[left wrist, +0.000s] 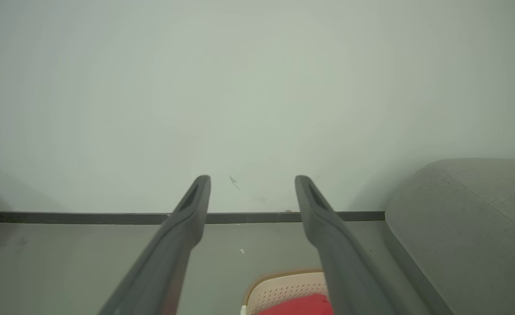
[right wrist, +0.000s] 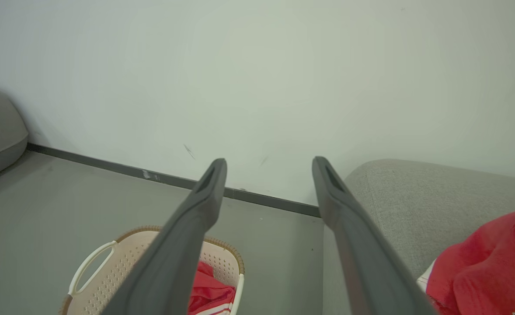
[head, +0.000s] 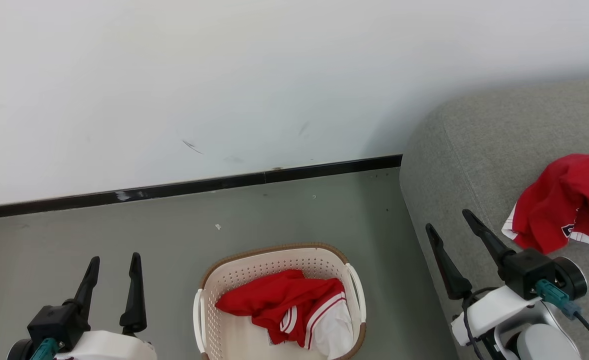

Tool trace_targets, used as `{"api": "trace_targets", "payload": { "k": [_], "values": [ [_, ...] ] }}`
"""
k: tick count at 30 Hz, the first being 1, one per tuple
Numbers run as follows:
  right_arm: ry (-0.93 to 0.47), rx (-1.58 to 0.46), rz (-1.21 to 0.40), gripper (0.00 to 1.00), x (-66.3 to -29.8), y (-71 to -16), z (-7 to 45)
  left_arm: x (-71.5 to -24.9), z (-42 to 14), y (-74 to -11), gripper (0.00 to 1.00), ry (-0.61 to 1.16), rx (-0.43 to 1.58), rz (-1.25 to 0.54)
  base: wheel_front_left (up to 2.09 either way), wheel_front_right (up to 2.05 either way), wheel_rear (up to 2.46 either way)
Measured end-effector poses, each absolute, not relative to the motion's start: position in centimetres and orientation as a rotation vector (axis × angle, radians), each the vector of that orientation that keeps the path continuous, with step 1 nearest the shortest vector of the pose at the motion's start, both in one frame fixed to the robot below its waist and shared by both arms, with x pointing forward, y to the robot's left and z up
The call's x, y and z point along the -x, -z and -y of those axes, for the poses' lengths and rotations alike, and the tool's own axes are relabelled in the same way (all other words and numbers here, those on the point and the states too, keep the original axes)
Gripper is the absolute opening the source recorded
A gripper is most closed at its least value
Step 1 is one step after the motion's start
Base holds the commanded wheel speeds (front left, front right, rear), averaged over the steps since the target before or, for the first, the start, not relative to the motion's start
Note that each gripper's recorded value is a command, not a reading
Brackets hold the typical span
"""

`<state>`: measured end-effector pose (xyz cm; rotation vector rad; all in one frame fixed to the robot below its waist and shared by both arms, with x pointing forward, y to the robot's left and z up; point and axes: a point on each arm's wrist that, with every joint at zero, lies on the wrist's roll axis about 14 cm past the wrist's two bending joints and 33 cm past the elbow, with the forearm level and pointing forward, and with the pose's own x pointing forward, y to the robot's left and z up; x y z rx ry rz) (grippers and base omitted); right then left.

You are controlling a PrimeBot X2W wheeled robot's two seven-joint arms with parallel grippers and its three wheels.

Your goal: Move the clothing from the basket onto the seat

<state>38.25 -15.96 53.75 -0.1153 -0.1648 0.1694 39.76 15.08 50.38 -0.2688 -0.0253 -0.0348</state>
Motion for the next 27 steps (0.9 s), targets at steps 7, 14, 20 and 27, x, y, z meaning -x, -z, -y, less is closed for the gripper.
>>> {"api": "trace_targets", "payload": {
  "k": [7,14,20,27],
  "values": [
    [-0.153,0.102,0.165,1.0,-37.1,-53.6,16.1,-38.3,-16.5,-51.1,1.0,-0.008,0.269,0.052,0.0,0.0,0.0],
    [-0.158,0.08,0.162,1.0,-36.0,-53.4,15.4,-37.0,-17.2,-51.5,1.0,-0.027,0.26,0.066,0.0,0.0,0.0],
    [-0.156,0.069,0.141,1.0,-34.9,-52.6,15.3,-36.1,-17.4,-51.3,1.0,-0.026,0.248,0.065,0.0,0.0,0.0],
    [-0.153,0.065,0.158,1.0,-34.6,-53.2,15.3,-35.9,-17.1,-51.0,1.0,-0.017,0.249,0.056,0.0,0.0,0.0]
  ]
}}
